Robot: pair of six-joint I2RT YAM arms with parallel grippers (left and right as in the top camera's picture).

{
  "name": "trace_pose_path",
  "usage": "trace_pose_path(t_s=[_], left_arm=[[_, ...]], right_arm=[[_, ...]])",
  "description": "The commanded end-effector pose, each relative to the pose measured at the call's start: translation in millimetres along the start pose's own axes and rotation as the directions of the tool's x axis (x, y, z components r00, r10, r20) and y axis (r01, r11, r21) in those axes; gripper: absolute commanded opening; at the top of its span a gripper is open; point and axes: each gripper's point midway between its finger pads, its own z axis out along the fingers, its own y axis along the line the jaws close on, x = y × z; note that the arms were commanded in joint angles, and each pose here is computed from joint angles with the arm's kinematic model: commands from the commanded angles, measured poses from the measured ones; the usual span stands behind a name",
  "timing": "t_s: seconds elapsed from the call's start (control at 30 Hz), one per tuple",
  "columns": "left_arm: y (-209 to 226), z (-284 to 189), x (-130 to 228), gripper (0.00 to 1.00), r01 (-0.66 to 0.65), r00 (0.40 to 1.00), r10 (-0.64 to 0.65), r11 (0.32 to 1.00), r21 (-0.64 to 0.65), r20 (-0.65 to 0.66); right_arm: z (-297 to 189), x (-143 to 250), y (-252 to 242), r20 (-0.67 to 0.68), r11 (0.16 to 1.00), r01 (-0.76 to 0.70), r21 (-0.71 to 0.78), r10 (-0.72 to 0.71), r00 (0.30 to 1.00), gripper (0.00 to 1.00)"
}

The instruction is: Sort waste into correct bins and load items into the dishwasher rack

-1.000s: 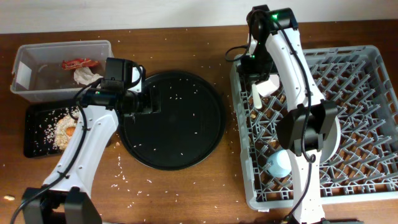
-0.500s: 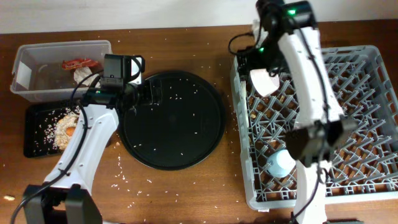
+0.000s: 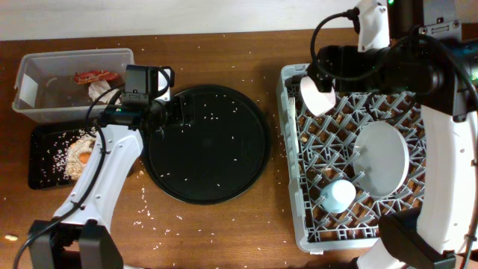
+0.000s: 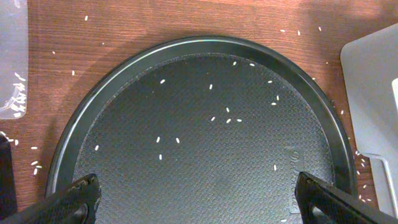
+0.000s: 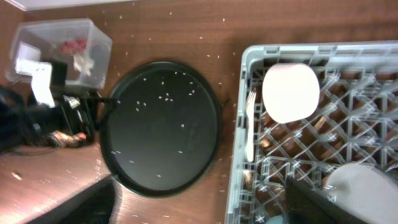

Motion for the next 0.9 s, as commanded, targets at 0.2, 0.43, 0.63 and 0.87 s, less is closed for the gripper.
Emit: trace_pose_path(t_s=[0.2,0.43,0.63,0.87], left_arm=[[-2,1,-3,0.99,-0.008,1.000,0.008,1.000,0.009,0.002],[-2,1,-3,0.99,-0.008,1.000,0.008,1.000,0.009,0.002],[-2,1,-3,0.99,-0.008,1.000,0.008,1.000,0.009,0.002],[-2,1,-3,0.99,-0.008,1.000,0.008,1.000,0.009,0.002]], right_arm=[[-1,-3,-13,0.014,0.998,0.009,0.068,-0.010,1.000,0.99],[-17,-29,-9,0.144,0.975,0.198,0.103,-0.212,0.967,0.98],[-17,-31,-16,0.262,0.971,0.202,0.128,-0.230,0.937,0.98],[11,29,-69,0.480,0.972,0.152,0.178,-0.221,0.849,0.98]])
